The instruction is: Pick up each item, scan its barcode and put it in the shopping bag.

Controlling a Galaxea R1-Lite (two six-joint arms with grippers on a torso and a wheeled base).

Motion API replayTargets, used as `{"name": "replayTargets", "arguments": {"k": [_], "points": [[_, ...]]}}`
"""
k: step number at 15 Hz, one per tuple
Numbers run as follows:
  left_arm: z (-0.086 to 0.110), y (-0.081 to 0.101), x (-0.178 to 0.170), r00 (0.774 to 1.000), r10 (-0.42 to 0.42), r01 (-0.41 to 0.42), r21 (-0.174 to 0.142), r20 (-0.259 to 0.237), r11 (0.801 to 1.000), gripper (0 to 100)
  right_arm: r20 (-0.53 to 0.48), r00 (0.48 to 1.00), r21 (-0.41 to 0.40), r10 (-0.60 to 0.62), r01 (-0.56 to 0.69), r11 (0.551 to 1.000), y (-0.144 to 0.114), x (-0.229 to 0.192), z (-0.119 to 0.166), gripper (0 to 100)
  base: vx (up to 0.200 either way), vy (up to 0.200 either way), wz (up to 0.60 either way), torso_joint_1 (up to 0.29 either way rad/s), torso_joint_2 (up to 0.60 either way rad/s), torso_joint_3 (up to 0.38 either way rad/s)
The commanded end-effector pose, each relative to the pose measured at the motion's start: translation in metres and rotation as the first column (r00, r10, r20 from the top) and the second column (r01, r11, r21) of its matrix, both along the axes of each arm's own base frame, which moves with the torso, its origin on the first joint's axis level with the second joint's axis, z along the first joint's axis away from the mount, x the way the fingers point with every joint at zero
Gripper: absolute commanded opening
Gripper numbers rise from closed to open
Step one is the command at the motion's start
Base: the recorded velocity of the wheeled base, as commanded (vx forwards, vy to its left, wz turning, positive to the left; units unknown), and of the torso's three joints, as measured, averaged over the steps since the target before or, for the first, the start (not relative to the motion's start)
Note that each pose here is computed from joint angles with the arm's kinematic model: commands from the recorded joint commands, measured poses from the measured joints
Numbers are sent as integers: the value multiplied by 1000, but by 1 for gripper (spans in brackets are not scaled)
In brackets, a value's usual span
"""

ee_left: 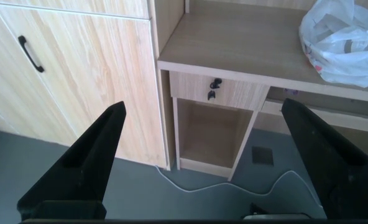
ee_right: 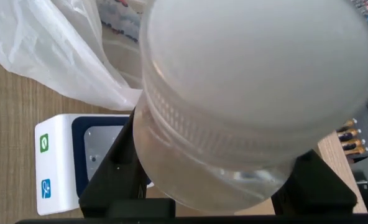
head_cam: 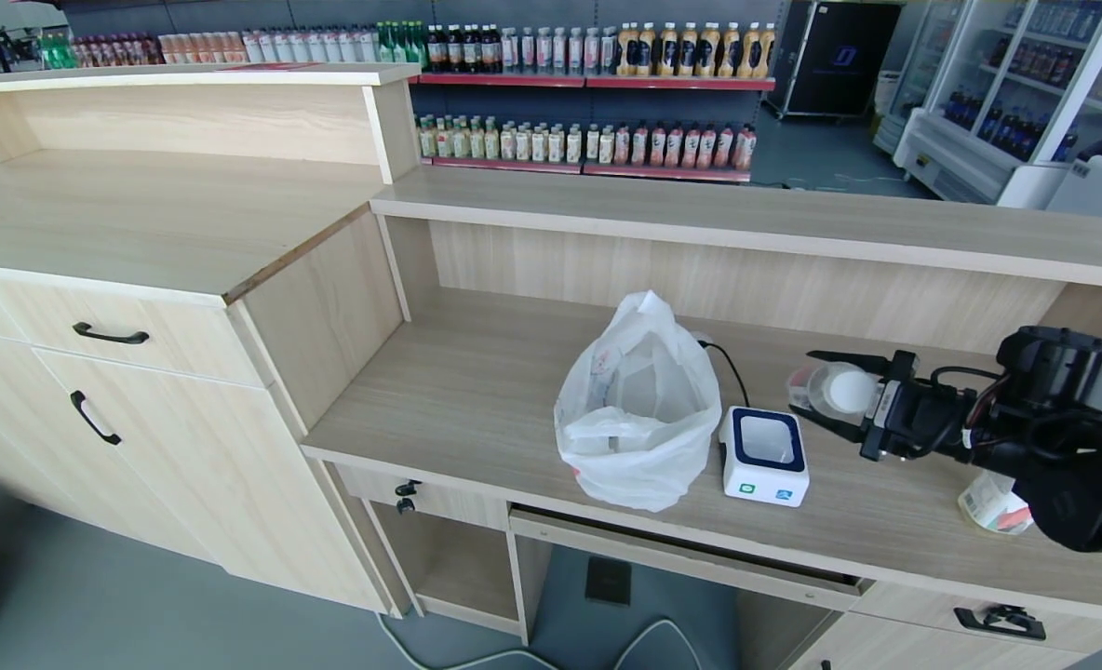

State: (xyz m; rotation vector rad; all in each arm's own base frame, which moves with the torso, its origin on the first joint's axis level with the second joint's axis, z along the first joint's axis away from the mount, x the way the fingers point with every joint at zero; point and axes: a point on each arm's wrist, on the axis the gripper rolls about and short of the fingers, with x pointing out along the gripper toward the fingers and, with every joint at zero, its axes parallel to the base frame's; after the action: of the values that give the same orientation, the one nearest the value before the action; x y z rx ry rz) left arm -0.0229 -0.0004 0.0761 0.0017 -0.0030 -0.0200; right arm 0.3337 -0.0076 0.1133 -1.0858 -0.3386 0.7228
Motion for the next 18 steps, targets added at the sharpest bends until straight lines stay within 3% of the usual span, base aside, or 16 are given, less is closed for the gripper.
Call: {"name": "replayTargets", "arguments": {"k": [1,18], "points": [[0,0,0,1000,0,0,0,0,1000,100,-4,1000,-1,7,-7,1000,3,1,-2,0,0,0,0,0,0,0],[0,0,0,1000,0,0,0,0,1000,100,-4,1000,-24,1,-1,1000,0,-2,-9,0,0,0,0,0,0,0]]}}
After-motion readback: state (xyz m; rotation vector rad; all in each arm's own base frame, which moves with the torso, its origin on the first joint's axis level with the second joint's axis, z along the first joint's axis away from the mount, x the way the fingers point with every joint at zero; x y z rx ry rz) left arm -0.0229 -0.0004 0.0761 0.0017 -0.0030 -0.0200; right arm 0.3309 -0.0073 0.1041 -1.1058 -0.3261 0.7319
